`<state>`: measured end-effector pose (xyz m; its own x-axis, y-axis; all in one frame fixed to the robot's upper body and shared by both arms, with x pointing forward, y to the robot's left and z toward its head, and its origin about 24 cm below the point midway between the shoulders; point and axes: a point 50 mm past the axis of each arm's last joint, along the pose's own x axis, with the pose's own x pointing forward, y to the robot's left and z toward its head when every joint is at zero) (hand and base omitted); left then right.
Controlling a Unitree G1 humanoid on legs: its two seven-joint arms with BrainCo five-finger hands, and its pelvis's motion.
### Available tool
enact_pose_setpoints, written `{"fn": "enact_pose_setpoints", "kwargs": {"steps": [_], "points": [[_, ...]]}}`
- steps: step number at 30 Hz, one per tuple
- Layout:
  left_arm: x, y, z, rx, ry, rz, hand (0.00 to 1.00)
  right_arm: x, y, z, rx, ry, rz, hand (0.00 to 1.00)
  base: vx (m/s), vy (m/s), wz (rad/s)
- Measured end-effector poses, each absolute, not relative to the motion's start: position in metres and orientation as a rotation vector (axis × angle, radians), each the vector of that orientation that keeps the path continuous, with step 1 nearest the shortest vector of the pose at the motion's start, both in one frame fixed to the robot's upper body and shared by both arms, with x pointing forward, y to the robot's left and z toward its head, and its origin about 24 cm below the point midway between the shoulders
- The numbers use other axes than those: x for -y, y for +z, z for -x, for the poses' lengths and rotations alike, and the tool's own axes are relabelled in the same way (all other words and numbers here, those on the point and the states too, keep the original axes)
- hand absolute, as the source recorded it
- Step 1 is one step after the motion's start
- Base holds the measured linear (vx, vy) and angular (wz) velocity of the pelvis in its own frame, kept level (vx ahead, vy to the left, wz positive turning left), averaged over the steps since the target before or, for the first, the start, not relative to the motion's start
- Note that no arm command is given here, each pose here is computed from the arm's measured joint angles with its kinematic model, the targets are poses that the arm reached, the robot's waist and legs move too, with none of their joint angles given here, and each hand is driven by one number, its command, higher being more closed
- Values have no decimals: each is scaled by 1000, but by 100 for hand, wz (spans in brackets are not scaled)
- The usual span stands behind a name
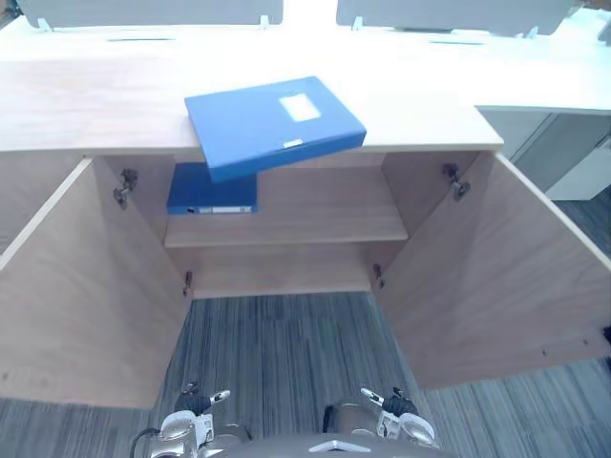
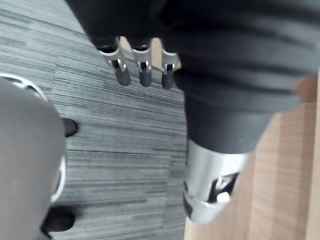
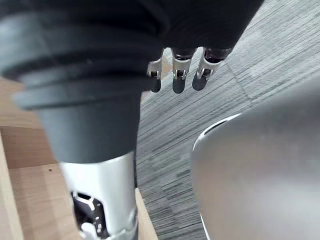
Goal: Walk over to the cabinet, pick up the folder, carry it to the office cabinet, place the folder inside the office cabinet, then close the office cabinet door
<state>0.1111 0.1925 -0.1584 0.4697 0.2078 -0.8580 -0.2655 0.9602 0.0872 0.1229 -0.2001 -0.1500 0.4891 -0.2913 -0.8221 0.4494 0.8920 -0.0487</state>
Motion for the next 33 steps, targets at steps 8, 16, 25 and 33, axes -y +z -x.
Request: {"fn": "enact_pose_setpoints", "kwargs": {"steps": [8, 16, 25, 33], "points": [[-179, -160, -110, -1037, 338, 159, 0, 213, -149, -122, -964, -459, -140, 0, 305, -210, 31], [-183, -158, -111, -1008, 373, 177, 0, 211, -152, -115, -996, -436, -119, 0, 200, 0, -16], [-200, -158, -103, -1026, 393, 132, 0, 192, -159, -100, -1051, -436, -177, 0, 184, 167, -17], [-188, -159, -104, -1039, 307, 82, 0, 204, -160, -94, -1064, -486, -175, 0, 14, 10, -2]]}}
